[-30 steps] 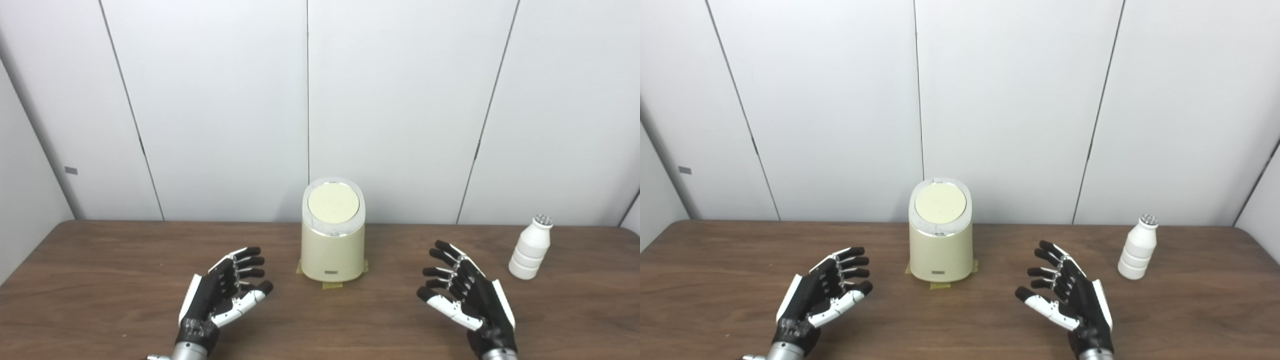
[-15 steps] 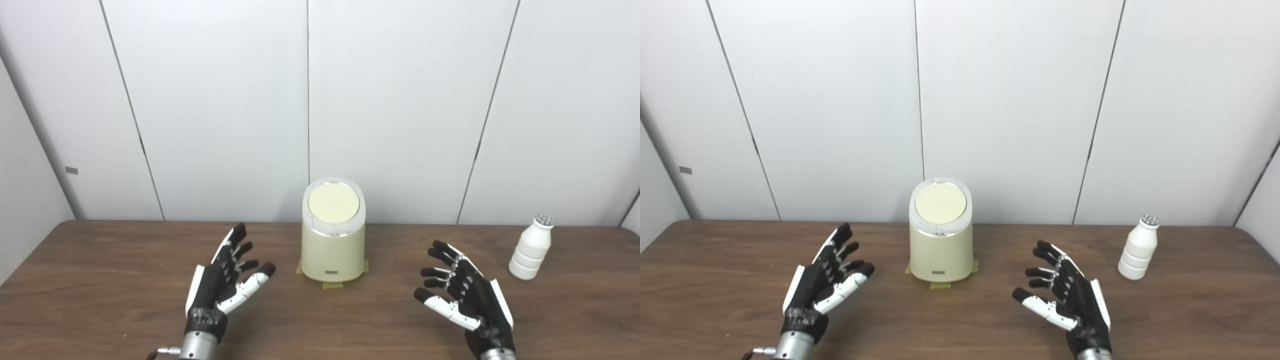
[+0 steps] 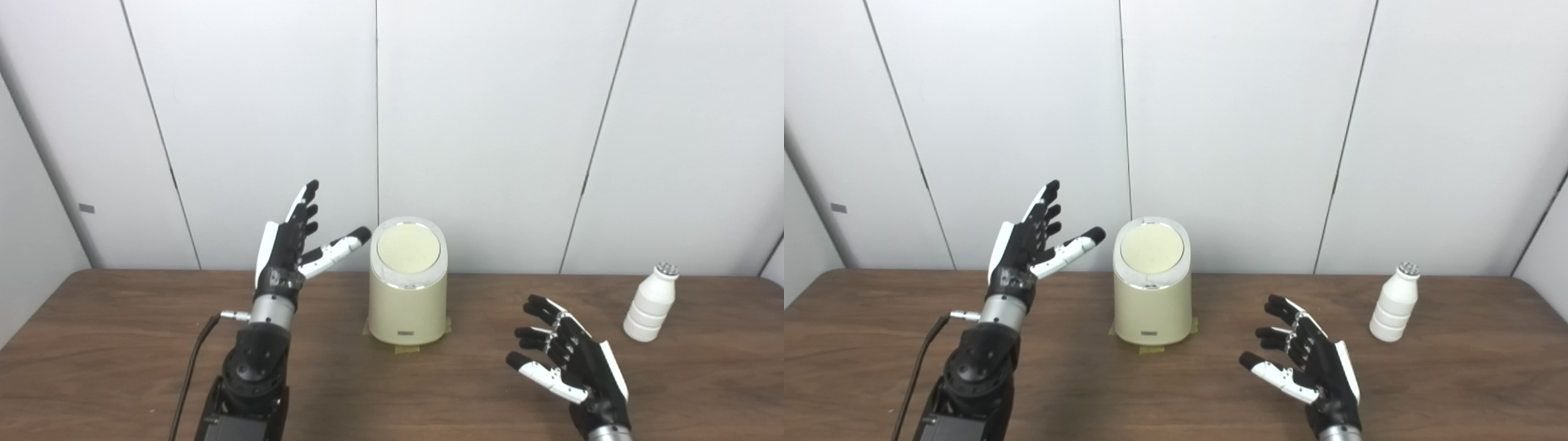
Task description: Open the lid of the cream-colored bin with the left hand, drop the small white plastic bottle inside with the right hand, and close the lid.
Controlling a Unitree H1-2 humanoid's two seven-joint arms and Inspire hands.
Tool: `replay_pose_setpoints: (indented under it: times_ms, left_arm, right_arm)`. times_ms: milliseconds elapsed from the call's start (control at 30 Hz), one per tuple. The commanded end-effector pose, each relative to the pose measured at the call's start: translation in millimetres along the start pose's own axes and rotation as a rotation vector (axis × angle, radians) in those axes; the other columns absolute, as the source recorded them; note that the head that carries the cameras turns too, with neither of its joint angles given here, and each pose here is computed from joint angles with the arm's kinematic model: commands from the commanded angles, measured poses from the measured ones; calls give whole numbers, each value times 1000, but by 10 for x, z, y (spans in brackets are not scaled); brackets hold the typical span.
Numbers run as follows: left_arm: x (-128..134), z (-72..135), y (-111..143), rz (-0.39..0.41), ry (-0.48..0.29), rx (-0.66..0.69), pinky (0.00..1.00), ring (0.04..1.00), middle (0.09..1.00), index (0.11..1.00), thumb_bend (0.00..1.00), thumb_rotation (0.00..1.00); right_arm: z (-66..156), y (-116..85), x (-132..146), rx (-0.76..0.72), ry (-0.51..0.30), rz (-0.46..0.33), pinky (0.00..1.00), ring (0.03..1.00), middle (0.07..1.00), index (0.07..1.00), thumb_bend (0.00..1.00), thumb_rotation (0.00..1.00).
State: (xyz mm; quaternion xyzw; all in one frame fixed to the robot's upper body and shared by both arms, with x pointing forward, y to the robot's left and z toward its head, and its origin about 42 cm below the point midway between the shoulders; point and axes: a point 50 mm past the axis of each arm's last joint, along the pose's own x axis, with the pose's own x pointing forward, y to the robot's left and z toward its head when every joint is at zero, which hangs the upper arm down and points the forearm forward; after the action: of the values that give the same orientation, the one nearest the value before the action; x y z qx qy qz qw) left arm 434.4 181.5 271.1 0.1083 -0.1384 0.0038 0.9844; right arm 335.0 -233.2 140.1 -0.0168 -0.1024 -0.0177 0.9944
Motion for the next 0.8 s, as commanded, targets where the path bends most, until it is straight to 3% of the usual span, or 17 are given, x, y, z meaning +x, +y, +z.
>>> replay_pose_setpoints:
  times_ms: [0,167,333,467,567,767]
  left_arm:
    - [203,281,-32,5,-66,15,926,1000,1000,1000,893,332]
    - [376,410,-128,-4,-78,80,894,1000,1000,1000,957,340]
    - [477,476,-194,-26,-91,164,952,1000,1000,1000,970,346]
    - [530,477,-248,-43,-83,230,911,1000,1000,1000,935,239]
    - [558,452,-284,-63,-82,248,956,1000,1000,1000,922,172]
    - [559,443,-353,-84,-65,299,997,1000,1000,1000,894,137]
  right_arm:
    - [201,21,118,5,-82,4,611,648,800,774,861,266]
    - [199,10,104,1,-89,4,595,645,799,776,840,265]
    - [220,31,98,-2,-103,5,576,626,791,771,836,267]
    - [210,35,99,-6,-108,6,554,617,792,777,835,274]
    - [198,35,102,0,-113,8,555,617,794,780,838,278]
    - [227,61,96,10,-109,6,530,608,794,777,823,262]
